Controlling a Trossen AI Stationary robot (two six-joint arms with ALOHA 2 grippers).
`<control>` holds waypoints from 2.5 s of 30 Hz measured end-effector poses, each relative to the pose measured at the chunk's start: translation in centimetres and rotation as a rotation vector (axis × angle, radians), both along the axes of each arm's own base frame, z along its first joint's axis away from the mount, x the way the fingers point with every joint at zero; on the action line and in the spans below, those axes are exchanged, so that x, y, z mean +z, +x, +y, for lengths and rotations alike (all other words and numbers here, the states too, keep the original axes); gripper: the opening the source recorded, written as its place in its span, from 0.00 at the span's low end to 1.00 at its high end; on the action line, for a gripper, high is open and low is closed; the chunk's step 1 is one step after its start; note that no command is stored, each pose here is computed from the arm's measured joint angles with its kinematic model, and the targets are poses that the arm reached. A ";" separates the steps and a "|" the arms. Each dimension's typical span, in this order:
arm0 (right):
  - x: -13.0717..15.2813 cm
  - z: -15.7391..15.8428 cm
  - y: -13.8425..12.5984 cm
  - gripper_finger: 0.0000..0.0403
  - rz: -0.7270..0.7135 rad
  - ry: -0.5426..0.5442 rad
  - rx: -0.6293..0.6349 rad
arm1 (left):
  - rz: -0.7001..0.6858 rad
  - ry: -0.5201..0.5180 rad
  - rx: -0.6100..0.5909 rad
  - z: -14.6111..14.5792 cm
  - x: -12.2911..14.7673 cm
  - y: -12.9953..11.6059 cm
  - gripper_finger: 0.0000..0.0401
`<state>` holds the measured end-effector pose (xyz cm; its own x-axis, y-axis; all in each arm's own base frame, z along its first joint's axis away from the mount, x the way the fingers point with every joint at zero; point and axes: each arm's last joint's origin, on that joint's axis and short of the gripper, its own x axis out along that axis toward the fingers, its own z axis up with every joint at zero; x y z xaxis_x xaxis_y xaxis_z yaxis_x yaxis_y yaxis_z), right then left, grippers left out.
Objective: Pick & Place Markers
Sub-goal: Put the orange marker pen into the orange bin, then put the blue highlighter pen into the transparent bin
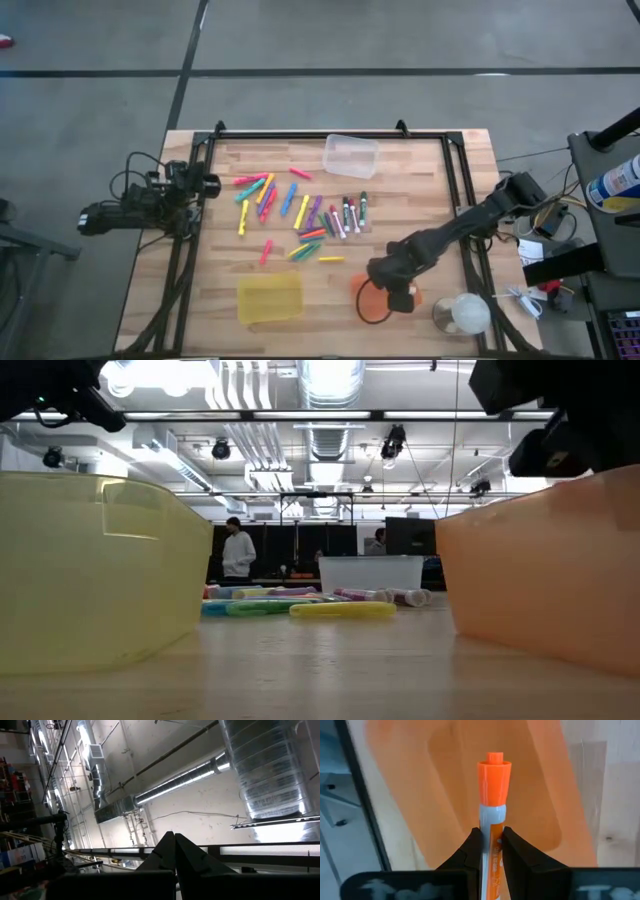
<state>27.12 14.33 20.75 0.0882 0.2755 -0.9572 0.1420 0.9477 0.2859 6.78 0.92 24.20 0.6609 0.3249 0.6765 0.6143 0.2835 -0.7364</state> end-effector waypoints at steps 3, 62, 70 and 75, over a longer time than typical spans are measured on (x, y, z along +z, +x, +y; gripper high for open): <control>-0.6 0.1 0.2 0.19 0.019 -0.008 -0.002 | 0.000 -0.001 -0.001 0.0 0.0 0.0 0.00; 17.2 -8.7 -7.5 0.31 -0.999 -0.068 -0.519 | 1.611 0.221 -0.040 2.9 2.5 19.0 0.43; 18.9 -9.1 -8.8 0.31 -1.119 -0.025 -0.513 | 1.921 0.294 -0.082 5.0 0.3 22.1 0.43; 19.4 -9.2 -9.1 0.31 -1.165 -0.026 -0.495 | 2.023 0.268 -0.125 6.2 -1.6 22.9 0.43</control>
